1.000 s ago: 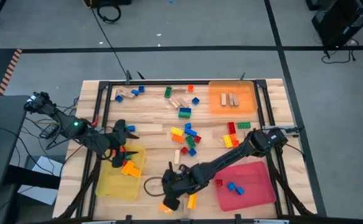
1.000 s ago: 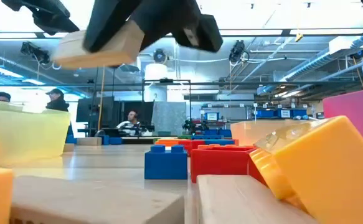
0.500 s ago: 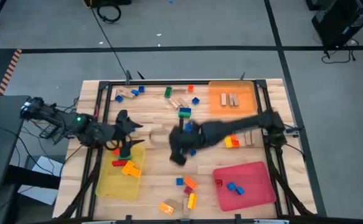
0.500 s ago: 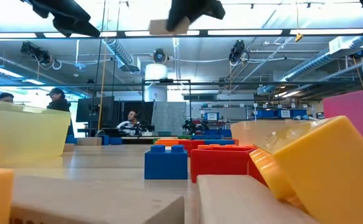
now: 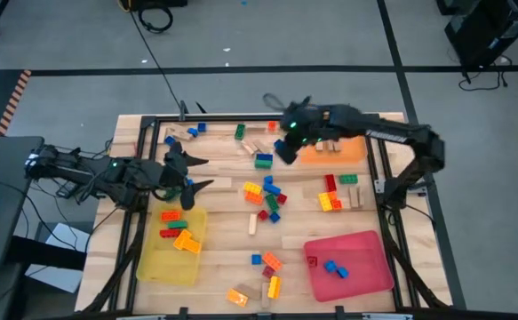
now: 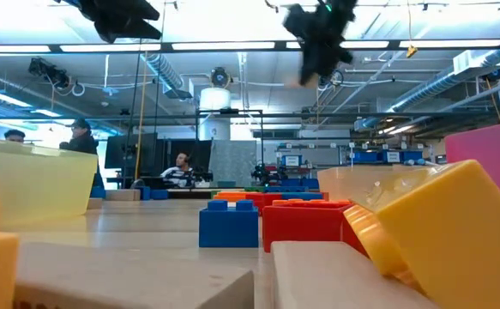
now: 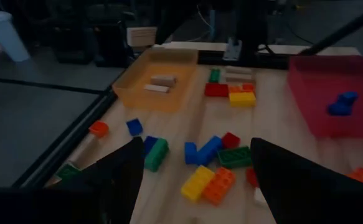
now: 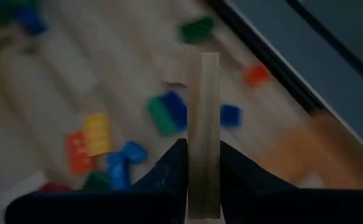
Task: Sort blocks by size
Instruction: Put the brown block into the orange bin, then put the large yellow game piece into the yellow bin
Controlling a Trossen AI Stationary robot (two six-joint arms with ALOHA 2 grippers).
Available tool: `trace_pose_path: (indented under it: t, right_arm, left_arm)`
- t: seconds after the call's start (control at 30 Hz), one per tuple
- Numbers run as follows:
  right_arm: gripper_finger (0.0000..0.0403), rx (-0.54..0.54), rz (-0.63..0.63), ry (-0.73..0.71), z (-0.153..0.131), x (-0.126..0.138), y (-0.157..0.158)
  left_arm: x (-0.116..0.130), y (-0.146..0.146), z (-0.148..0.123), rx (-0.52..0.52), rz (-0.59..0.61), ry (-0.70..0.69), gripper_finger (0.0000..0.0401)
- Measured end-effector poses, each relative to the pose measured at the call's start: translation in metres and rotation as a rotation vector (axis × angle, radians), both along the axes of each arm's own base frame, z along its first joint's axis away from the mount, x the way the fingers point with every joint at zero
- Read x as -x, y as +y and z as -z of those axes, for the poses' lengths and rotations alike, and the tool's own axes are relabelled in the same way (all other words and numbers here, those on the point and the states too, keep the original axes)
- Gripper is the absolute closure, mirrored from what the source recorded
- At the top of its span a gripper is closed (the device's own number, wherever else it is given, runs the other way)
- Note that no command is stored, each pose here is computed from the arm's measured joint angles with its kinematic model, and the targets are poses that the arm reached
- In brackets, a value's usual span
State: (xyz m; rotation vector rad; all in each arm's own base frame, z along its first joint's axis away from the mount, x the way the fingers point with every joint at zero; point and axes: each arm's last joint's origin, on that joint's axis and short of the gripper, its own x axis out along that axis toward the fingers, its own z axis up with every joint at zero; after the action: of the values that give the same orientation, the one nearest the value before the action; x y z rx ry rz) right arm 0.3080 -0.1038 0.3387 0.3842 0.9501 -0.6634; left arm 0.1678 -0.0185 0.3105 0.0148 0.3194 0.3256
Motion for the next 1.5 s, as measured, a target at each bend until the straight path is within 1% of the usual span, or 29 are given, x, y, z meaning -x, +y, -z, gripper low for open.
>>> trace_pose_path:
  t: [0.07, 0.17, 0.27, 0.37, 0.4, 0.5, 0.63, 0.73, 0.83, 0.97, 1.13, 1.2, 1.5]
  right_arm:
    - [0.0328, -0.029, 0.104, 0.021, 0.012, 0.018, -0.016]
    - [0.0329, -0.058, 0.217, 0.062, 0.032, 0.043, -0.036]
    - [0.0332, -0.098, 0.355, 0.073, 0.052, 0.064, -0.053]
    - [0.033, -0.138, 0.487, 0.077, 0.072, 0.079, -0.07]
    - [0.0329, -0.154, 0.522, 0.059, 0.076, 0.082, -0.075]
    - [0.0329, -0.216, 0.582, 0.046, 0.094, 0.085, -0.088]
    - [0.0329, -0.284, 0.588, 0.033, 0.116, 0.079, -0.103]
    - [0.0329, -0.337, 0.596, 0.092, 0.137, 0.076, -0.109]
    - [0.0329, -0.362, 0.598, 0.131, 0.15, 0.073, -0.112]
    - [0.0321, -0.408, 0.591, 0.158, 0.164, 0.069, -0.114]
    - [0.0307, -0.412, 0.582, 0.154, 0.167, 0.068, -0.115]
    - [0.0303, -0.4, 0.564, 0.141, 0.163, 0.068, -0.115]
    - [0.03, -0.364, 0.553, 0.096, 0.147, 0.071, -0.112]
  left_arm:
    - [0.0, 0.002, 0.0, 0.0, -0.015, -0.001, 0.0105]
    - [-0.001, 0.005, -0.001, 0.001, -0.03, -0.011, 0.0105]
    - [-0.002, 0.007, -0.003, 0.005, -0.04, -0.033, 0.0105]
    - [-0.002, 0.008, -0.005, 0.008, -0.05, -0.053, 0.0105]
    - [-0.002, 0.009, -0.005, 0.008, -0.053, -0.054, 0.0105]
    - [-0.003, 0.01, -0.007, 0.011, -0.061, -0.072, 0.0105]
    - [-0.003, 0.01, -0.008, 0.013, -0.064, -0.091, 0.0105]
    - [-0.004, 0.01, -0.009, 0.014, -0.065, -0.096, 0.0105]
    - [-0.004, 0.01, -0.009, 0.01, -0.063, -0.093, 0.0105]
    - [-0.004, 0.01, -0.009, -0.064, -0.042, -0.065, 0.0105]
    - [-0.004, 0.01, -0.009, -0.077, -0.038, -0.06, 0.0105]
    - [-0.004, 0.01, -0.009, -0.077, -0.038, -0.06, 0.0105]
    - [-0.004, 0.01, -0.008, -0.079, -0.037, -0.057, 0.0105]
